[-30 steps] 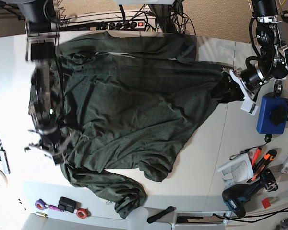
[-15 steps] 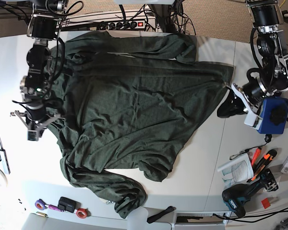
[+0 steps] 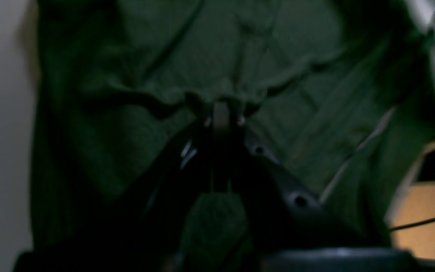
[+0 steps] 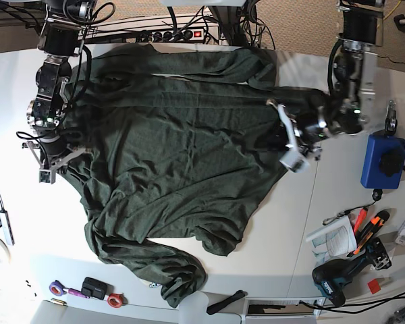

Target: Layout the t-shirt on the table in an organized manner, then fold the t-shirt properly

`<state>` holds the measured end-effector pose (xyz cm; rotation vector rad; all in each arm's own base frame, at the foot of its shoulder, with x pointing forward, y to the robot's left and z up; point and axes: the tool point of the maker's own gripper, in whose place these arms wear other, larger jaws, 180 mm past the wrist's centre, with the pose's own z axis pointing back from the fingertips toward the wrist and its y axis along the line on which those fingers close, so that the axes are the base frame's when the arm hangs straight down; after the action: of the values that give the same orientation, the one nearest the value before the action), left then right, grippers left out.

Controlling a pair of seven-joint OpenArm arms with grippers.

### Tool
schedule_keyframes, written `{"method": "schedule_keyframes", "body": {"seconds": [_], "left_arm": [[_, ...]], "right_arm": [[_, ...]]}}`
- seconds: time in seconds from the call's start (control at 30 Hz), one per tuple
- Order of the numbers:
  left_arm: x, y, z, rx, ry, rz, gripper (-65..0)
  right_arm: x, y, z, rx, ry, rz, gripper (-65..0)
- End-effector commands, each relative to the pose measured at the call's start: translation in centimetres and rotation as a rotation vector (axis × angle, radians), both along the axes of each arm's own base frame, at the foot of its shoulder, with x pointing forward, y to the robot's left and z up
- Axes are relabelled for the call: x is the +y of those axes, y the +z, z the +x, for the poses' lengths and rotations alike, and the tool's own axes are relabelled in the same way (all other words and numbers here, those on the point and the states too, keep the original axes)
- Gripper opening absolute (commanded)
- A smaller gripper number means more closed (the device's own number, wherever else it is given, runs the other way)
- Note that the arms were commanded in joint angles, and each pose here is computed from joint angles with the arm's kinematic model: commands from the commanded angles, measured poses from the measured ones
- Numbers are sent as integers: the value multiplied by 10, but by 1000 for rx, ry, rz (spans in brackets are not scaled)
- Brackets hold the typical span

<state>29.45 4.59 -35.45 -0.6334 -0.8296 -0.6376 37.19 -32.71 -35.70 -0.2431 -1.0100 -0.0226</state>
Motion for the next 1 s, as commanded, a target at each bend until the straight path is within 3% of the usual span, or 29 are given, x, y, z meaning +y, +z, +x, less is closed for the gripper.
{"method": "schedule_keyframes", "body": {"seconds": [0.0,0.13,0.4,0.7,0.97], "left_arm": [[-10,16,11,-50,6,-34,-650],[-24,18,17,-66,36,-54,-650],[-26,20,18,-74,38,-65,-650],[-21,16,16,-61,32,-37,-650],[-21,16,16,-61,33,-37,-650]], "right_arm": [[-4,23,11,-72,9,-12,-650],[7,19,12,-68,43,9,-650],[-2,-10,0,18,3,-19,-650],[-52,-20,-34,116,-178,29,-650],[-83,-36,-82,133,-301,96,-650]]}}
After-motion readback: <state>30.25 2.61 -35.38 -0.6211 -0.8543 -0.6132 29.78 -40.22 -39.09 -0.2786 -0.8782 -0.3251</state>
